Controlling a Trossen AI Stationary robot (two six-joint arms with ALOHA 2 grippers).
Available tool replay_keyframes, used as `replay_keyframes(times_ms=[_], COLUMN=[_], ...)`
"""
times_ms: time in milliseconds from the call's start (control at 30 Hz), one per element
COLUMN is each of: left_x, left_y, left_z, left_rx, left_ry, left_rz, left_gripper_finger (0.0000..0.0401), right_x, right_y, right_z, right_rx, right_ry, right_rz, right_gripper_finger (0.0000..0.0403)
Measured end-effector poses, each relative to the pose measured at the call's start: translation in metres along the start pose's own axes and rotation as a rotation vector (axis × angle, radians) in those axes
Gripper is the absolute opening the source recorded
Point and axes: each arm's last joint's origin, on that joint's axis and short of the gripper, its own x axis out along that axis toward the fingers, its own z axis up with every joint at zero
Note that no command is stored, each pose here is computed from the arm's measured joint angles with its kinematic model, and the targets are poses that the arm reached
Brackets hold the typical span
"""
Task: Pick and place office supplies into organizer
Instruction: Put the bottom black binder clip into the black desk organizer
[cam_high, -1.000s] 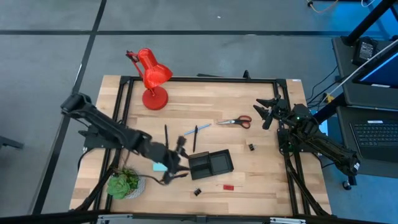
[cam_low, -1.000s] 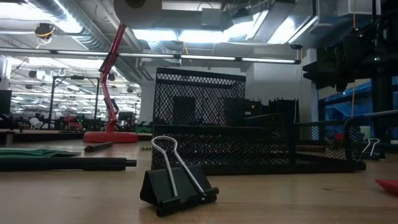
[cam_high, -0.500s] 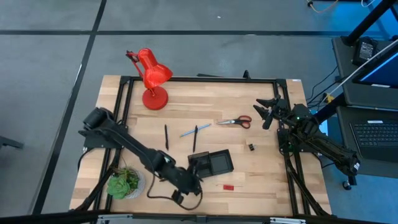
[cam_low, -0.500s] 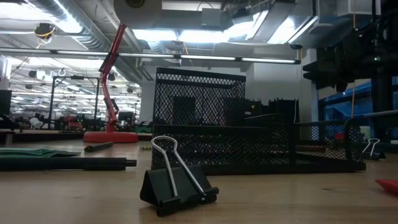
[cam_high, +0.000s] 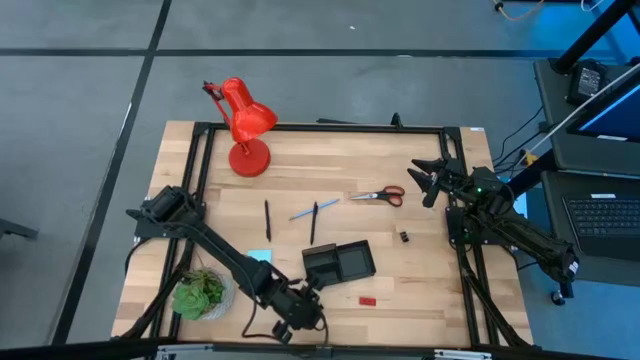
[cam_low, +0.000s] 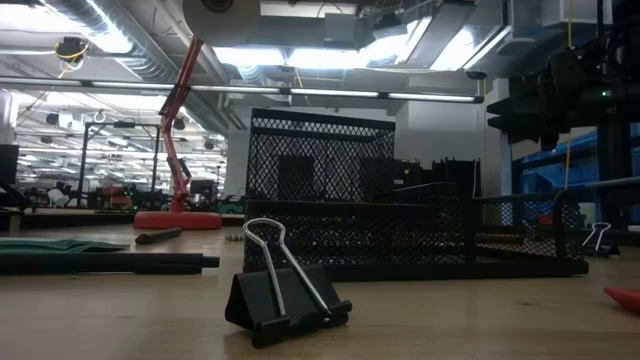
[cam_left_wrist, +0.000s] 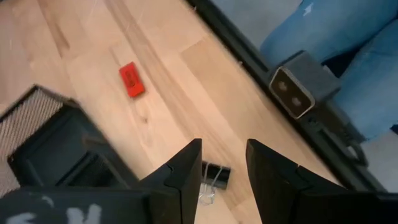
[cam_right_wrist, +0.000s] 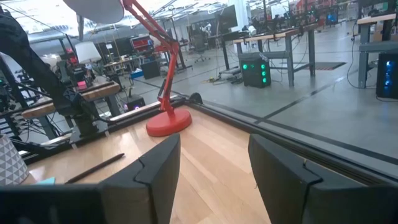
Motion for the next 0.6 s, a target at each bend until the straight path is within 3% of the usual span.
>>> replay_keyframes(times_ms=[167,600], left_x=[0.003,0.050], left_y=[0.003,-0.003], left_z=[-0.001,-0.028], left_rx=[-0.054,-0.013], left_ry=[0.006,0.140], left_rz=[0.025,0.022], left_gripper_finger=[0.0129,0.0161], right_x=[0.000,0.000], right_y=[0.000,0.000], right_z=[0.000,0.000], right_rx=[0.001,0.003], right_ry=[0.000,0.000], right_rz=[0.000,0.000], right_gripper_finger=[0.0193,0.0193])
